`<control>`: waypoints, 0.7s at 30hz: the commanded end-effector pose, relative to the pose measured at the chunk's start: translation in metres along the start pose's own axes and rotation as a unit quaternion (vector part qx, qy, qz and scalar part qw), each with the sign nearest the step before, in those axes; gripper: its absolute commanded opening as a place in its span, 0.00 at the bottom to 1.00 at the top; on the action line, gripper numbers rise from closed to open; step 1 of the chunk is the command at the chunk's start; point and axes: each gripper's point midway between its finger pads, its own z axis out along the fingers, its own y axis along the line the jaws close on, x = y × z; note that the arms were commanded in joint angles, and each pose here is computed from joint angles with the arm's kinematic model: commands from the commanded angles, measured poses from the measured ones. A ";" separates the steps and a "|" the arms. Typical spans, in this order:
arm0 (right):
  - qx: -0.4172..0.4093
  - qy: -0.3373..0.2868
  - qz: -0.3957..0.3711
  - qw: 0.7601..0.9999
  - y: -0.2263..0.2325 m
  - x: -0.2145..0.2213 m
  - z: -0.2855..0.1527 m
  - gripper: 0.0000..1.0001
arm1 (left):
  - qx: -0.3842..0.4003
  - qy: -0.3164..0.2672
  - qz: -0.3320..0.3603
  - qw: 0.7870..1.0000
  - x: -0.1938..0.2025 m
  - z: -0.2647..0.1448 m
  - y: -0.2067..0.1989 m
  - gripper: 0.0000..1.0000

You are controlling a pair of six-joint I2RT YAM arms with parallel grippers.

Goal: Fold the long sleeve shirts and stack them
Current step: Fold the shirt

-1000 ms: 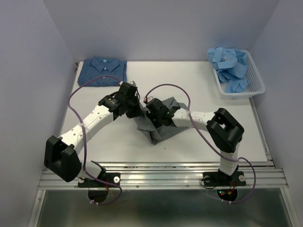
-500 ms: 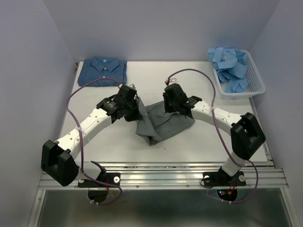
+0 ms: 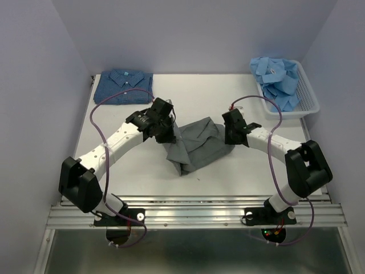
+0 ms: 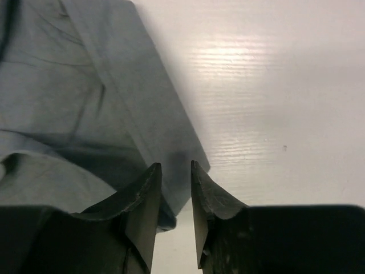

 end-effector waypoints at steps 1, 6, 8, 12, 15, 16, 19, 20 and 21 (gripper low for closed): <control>0.021 0.011 0.031 0.999 -0.019 0.010 0.005 0.32 | 0.020 -0.005 0.034 0.999 -0.012 -0.002 -0.023 0.00; 0.005 0.044 0.035 0.998 -0.017 0.029 0.021 0.28 | 0.030 0.003 0.048 0.998 -0.023 0.013 -0.044 0.00; -0.012 0.048 0.039 0.998 -0.012 0.032 0.028 0.27 | 0.040 0.006 0.058 0.997 -0.025 0.017 -0.055 0.00; -0.037 0.078 0.023 0.996 -0.001 0.049 0.043 0.24 | 0.061 0.014 0.080 0.995 -0.032 0.030 -0.085 0.00; -0.053 0.090 0.020 0.994 0.005 0.055 0.045 0.21 | 0.072 0.012 0.097 0.993 -0.039 0.033 -0.104 0.00; -0.056 0.089 0.021 0.994 0.005 0.056 0.045 0.21 | 0.069 0.021 0.098 0.993 -0.037 0.043 -0.106 0.00; -0.065 0.093 0.019 0.993 0.008 0.058 0.042 0.21 | 0.089 0.019 0.108 0.990 -0.046 0.050 -0.129 0.00; -0.065 0.093 0.019 0.993 0.008 0.058 0.042 0.21 | 0.086 0.027 0.110 0.990 -0.042 0.056 -0.128 0.00; -0.071 0.095 0.019 0.993 0.009 0.059 0.041 0.21 | 0.091 0.030 0.114 0.989 -0.044 0.062 -0.135 0.00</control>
